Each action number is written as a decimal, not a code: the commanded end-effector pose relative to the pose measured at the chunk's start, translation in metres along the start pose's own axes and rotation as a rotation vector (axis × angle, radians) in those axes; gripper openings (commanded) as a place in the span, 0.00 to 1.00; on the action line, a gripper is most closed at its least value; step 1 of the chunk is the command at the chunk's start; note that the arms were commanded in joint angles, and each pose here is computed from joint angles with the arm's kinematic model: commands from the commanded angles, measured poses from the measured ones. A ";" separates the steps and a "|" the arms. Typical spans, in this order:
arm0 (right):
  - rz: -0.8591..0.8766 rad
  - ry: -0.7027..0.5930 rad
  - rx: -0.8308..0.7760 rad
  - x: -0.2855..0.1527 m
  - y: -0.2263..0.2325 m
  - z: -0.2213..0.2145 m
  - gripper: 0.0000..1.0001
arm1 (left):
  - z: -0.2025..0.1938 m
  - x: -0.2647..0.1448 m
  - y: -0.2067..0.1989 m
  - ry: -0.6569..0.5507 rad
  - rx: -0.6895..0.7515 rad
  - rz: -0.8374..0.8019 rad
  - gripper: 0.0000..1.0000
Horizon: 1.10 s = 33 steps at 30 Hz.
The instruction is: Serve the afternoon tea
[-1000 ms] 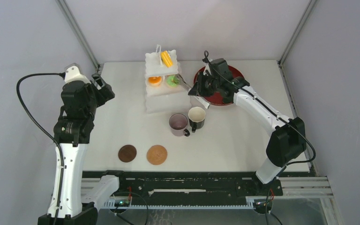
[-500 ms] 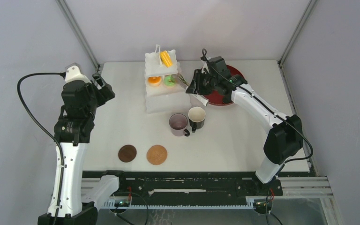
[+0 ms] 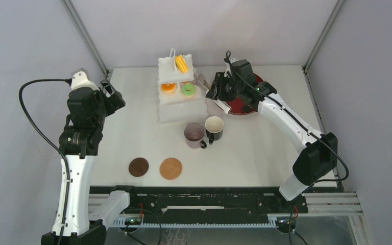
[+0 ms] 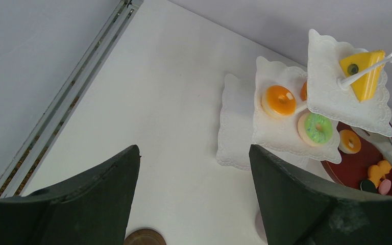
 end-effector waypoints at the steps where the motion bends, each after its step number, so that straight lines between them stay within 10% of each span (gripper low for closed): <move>1: 0.014 -0.160 -0.034 -0.036 0.008 0.026 0.47 | 0.000 0.001 -0.002 -0.011 0.007 -0.012 0.82; 13: -0.441 -0.321 0.027 -0.050 -0.119 0.056 0.50 | 0.000 0.005 -0.001 -0.005 0.013 0.001 0.83; 33: -0.517 -0.245 0.092 0.044 -0.153 0.105 0.54 | -0.006 0.015 -0.002 0.016 0.005 0.016 0.83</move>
Point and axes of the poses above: each gripper's point midway between its finger pads, its own x axis out along the fingers, its own y axis along the line the jaws close on, z = x × y, the point moved 4 cm from there along -x, back along the fingers, and after that the axes turned 14 degrees about x, right-handed, at the moved point
